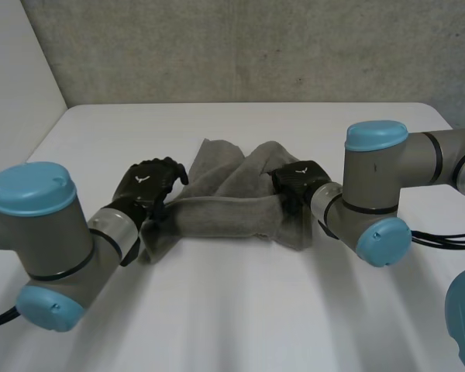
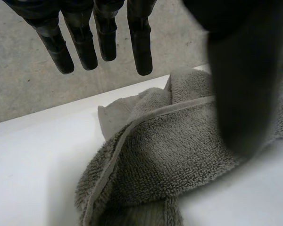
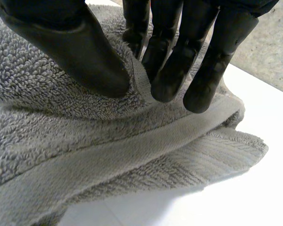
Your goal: Fold the towel.
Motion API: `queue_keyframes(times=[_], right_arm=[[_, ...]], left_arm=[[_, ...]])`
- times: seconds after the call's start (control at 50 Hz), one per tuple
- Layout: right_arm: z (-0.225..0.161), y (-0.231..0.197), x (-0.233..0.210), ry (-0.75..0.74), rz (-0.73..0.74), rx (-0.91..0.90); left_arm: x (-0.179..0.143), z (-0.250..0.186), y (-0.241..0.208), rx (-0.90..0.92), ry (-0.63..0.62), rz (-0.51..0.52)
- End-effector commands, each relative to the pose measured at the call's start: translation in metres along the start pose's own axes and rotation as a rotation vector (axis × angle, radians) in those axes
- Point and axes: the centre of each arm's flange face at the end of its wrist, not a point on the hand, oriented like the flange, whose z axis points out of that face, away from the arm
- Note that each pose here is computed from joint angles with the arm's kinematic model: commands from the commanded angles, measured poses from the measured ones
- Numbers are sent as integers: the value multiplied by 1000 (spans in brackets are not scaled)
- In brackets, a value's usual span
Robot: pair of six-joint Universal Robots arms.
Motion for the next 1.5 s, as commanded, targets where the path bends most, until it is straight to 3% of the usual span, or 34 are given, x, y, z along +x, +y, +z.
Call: queue_keyframes(times=[0.02, 0.26, 0.44, 0.56, 0.68, 0.72, 0.78, 0.82, 0.88, 0.9, 0.94, 0.98, 1.04, 1.08, 1.12, 1.14, 1.18, 1.2, 1.24, 1.28, 1.36, 1.5], right_arm=[[-17, -19, 7, 8, 13, 37], [-76, -40, 22, -7, 27, 92], [-104, -38, 20, 0, 27, 93], [-115, -49, 19, -6, 15, 129], [-107, -81, 21, -18, -29, 247], [-80, -99, 23, -32, -69, 329], [-69, -119, 21, -28, -109, 402], [-64, -145, 17, -13, -159, 492], [-79, -235, 30, 153, -244, 819], [-79, -236, 30, 153, -244, 819], [-97, -272, 44, 278, -232, 976], [-100, -276, 46, 301, -227, 997], [-93, -266, 43, 275, -233, 940], [-76, -233, 31, 172, -252, 777], [-67, -209, 22, 96, -282, 668], [-66, -208, 21, 96, -282, 666], [-55, -155, -1, -44, -381, 448], [-52, -127, -8, -92, -428, 340], [-53, -107, -13, -123, -465, 261], [-64, -68, -20, -184, -525, 122], [-80, -40, -26, -234, -510, 26], [-89, -34, -27, -227, -497, 26]], left_arm=[[1, 24, 14, 7, 8, 5], [-8, 50, 35, -20, -20, 146], [-13, 47, 29, -12, -64, 154], [-15, 41, 1, 56, -67, 152], [-21, 54, -52, 223, -87, 175], [-22, 67, -97, 365, -95, 202], [-23, 74, -122, 445, -104, 220], [-25, 81, -175, 613, -132, 277], [-27, 78, -203, 699, -154, 309], [-30, 69, -236, 798, -180, 333], [-33, 57, -259, 864, -196, 342], [-34, 44, -273, 891, -204, 342], [-36, 39, -270, 873, -206, 339], [-40, 37, -257, 820, -198, 339], [-56, 44, -194, 617, -148, 348], [-56, 44, -194, 616, -147, 348], [-56, 40, -142, 460, -71, 340], [-56, 40, -142, 459, -71, 340], [-55, 29, -84, 289, -3, 313], [-58, 21, -65, 227, 6, 296], [-75, -7, -31, 110, -32, 253], [-91, -21, -24, 82, -91, 231]])
